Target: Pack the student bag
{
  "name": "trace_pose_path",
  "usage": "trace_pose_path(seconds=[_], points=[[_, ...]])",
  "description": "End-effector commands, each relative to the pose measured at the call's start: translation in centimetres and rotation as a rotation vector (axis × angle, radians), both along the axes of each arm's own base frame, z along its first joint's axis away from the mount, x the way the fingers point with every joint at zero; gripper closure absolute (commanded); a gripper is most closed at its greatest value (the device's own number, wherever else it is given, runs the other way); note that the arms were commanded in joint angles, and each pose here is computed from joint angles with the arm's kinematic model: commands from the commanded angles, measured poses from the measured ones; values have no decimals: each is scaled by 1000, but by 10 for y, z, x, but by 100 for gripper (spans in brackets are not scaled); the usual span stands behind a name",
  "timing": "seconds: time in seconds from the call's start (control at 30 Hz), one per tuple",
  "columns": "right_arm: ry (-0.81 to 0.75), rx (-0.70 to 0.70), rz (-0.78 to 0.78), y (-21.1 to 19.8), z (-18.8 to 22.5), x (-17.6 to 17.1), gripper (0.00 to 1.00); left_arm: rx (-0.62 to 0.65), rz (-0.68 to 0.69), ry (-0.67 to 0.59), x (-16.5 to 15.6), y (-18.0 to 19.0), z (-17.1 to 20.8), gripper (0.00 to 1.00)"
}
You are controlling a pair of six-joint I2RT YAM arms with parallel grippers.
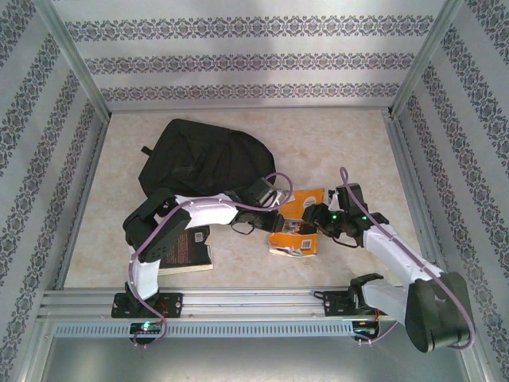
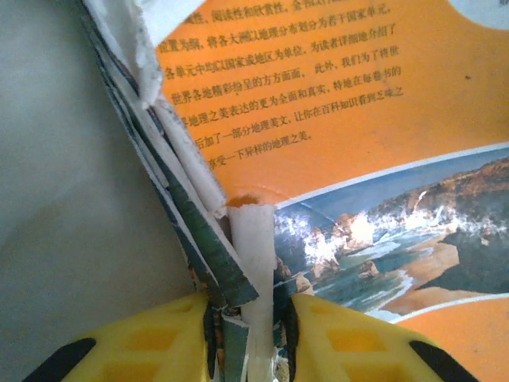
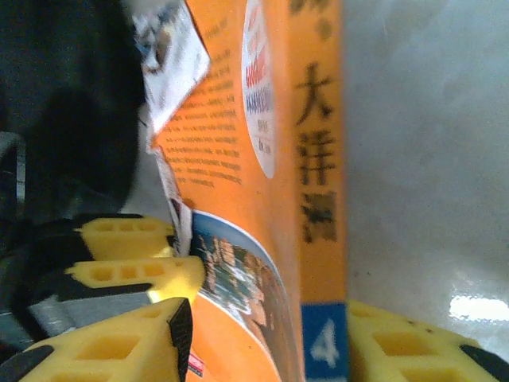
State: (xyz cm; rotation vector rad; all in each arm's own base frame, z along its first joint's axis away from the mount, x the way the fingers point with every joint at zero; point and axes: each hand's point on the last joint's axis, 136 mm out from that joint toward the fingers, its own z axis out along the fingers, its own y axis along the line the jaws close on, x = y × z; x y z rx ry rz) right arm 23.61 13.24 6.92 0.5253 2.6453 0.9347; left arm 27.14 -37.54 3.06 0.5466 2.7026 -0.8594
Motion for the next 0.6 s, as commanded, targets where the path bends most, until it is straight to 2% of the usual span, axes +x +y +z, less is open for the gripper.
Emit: trace_pose_path(seconds=[0.0,0.13,0.23,0.3,0.37,0.47,0.57], points=[[17,71,46,14,-2,-4,54,-15,-16,28,-6,-5,-13,70],[15,14,32,7,-10,1,59,-22,-14,30,-6,-5,-11,71],[-1,-28,16,0,-8,6,84,-42,-5,13,-5,-5,2,69],[-39,-55,4,-4,2,10,98,-58,7,-16,-1,-1,20,61],[-108,-80,-3,-8,20,12,100,-80,32,-50,3,7,44,50],[-247,-93,18,-6,56,15,100,-94,52,-114,6,21,83,43],[-436,-15,106,16,106,13,100,-118,70,-182,8,37,122,34]])
